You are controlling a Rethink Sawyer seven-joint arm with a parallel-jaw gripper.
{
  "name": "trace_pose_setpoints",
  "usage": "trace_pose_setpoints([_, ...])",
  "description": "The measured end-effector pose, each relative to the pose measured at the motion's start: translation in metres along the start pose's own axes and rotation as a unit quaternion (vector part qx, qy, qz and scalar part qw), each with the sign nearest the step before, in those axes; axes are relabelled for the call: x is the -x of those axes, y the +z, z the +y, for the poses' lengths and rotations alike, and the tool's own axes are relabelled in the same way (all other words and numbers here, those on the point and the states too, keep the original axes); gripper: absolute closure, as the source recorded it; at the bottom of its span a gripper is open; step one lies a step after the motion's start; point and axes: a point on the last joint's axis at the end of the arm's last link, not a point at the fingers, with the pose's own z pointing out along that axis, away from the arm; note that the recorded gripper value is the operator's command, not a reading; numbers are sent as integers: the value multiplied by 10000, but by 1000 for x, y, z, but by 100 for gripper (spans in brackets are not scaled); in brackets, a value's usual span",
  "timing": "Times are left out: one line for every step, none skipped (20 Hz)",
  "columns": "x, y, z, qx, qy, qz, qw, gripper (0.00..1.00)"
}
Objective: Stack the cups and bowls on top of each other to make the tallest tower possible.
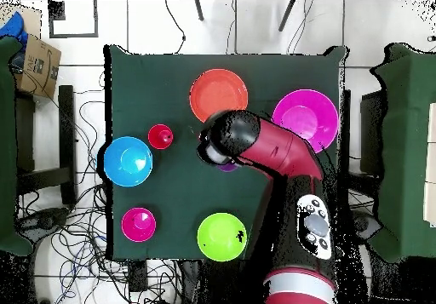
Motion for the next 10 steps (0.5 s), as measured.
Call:
trace_pose_setpoints([5,-11,10,11,-47,10,10000,100])
trace_pose_setpoints([6,-15,13,13,-63,7,10000,100])
trace_pose_setpoints([8,-19,18,16,-71,3,10000,100])
trace_pose_setpoints([9,-20,20,17,-77,3,10000,100])
trace_pose_setpoints([11,-23,24,19,-83,-8,10000,100])
trace_pose_setpoints([13,-26,29,19,-89,-24,10000,100])
trace_pose_setpoints([20,-29,41,28,-87,-100,9999,100])
trace_pose_setpoints([23,-30,45,37,-79,-138,9999,100])
trace_pose_setpoints([26,-29,50,46,-66,-178,9998,100])
trace_pose_setpoints([29,-27,54,50,-49,-205,9998,100])
